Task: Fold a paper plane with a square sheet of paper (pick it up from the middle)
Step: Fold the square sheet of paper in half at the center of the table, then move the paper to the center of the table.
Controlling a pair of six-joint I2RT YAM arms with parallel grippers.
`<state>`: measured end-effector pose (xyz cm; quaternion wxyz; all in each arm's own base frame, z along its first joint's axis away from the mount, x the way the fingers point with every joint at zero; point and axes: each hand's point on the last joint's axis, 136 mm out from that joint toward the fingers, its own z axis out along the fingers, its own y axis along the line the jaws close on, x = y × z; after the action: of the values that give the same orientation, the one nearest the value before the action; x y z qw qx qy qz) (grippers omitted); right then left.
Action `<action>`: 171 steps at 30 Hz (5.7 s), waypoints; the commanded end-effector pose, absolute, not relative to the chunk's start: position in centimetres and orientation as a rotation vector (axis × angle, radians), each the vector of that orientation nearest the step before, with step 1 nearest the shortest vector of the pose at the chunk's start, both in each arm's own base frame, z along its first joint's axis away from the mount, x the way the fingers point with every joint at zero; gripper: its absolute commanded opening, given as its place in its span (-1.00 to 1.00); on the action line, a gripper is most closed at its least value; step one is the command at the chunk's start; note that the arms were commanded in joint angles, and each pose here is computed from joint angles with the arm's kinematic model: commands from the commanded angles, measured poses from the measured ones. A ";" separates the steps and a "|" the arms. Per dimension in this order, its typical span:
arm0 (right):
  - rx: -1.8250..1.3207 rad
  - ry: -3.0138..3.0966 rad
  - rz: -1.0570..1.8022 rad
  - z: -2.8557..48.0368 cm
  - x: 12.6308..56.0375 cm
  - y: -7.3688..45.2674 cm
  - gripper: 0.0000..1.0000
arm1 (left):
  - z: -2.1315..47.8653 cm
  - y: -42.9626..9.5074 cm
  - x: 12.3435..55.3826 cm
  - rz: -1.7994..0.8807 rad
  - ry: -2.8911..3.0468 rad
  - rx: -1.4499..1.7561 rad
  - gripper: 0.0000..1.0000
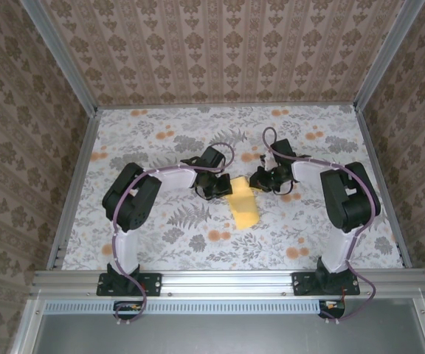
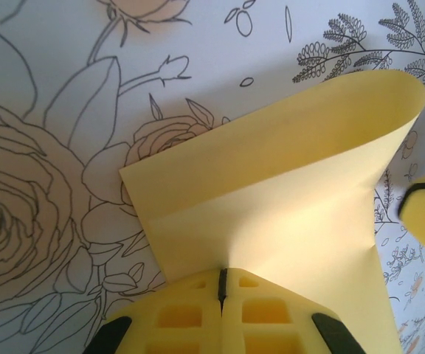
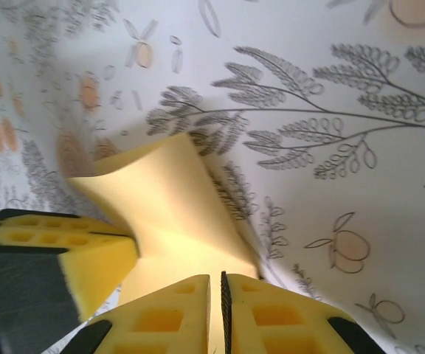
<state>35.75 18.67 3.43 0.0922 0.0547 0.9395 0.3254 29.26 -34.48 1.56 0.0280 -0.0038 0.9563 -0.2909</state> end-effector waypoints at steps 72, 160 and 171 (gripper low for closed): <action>0.188 3.101 0.802 -0.5 27.1 17.2 -0.71 | -7.1 -28.0 23.0 -0.450 3.290 -0.159 -0.92; 0.290 2.966 0.504 1.2 24.6 20.4 -0.63 | 8.9 -23.2 31.3 -0.787 2.696 -0.152 0.35; 0.536 2.961 0.623 -0.7 25.0 26.8 -0.65 | 8.1 -16.0 29.4 -0.719 2.631 -0.297 0.93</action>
<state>25.06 26.16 1.25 0.0514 0.1191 0.9676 0.2165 29.66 -17.12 7.78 0.1797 -0.1106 0.9413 -0.2633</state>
